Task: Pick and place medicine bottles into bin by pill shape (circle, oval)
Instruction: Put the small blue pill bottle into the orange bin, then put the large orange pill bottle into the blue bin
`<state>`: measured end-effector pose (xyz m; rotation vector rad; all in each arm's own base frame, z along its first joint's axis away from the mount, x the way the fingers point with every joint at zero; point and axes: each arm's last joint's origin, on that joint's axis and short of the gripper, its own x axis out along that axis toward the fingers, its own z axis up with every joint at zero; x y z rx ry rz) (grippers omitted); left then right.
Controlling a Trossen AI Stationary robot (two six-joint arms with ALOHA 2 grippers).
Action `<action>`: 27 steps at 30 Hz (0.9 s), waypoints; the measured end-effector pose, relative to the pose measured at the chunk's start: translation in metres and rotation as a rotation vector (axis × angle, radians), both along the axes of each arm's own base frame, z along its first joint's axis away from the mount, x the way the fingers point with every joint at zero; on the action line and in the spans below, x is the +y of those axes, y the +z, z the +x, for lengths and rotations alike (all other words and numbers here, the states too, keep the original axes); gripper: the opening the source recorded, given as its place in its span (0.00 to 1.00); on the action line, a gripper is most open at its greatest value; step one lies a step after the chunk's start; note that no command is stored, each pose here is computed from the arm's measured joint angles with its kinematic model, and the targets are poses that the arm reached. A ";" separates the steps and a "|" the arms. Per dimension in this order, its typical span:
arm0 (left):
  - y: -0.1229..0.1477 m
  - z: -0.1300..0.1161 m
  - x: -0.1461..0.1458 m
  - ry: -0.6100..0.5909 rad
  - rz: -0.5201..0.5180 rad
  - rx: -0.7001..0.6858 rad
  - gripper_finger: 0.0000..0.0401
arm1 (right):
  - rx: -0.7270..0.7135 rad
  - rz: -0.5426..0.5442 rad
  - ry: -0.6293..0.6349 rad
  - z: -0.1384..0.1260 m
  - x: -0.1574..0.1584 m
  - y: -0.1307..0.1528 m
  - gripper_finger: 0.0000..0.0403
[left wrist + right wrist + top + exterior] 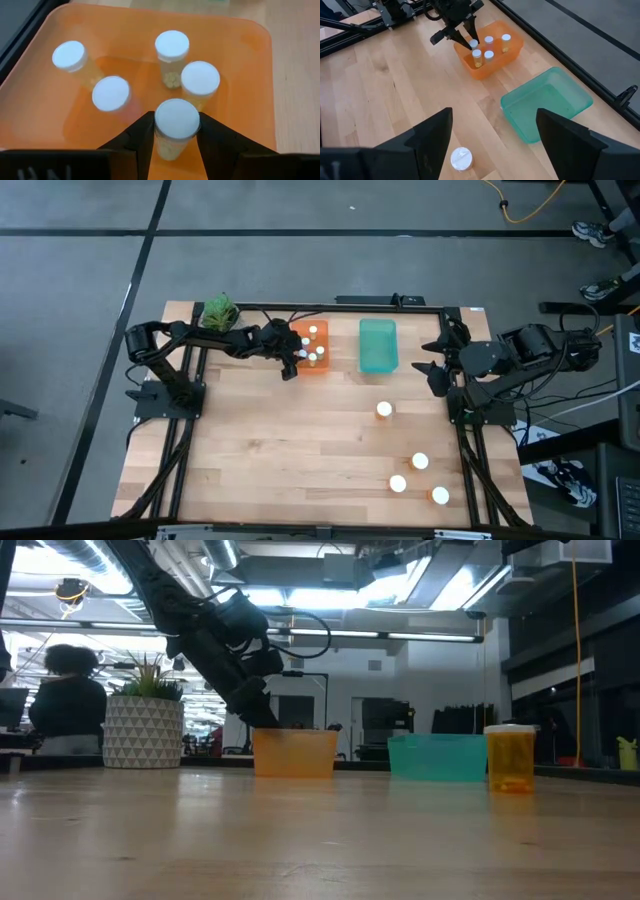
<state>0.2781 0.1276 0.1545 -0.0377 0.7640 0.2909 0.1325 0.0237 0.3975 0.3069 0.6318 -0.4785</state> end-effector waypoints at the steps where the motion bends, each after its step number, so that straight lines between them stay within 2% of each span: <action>1: 0.000 0.000 0.000 0.001 -0.001 0.000 0.33 | 0.000 0.000 0.000 0.000 0.000 0.000 0.72; 7: 0.000 0.000 0.000 -0.004 -0.001 -0.001 0.34 | 0.000 0.000 0.000 0.000 0.000 0.000 0.72; 17: 0.000 0.000 0.000 -0.001 -0.002 -0.003 0.44 | 0.000 0.000 0.000 0.000 0.000 0.000 0.72; 27: 0.004 0.002 0.000 -0.002 0.013 -0.034 0.45 | 0.004 0.011 0.011 0.000 0.000 0.000 0.72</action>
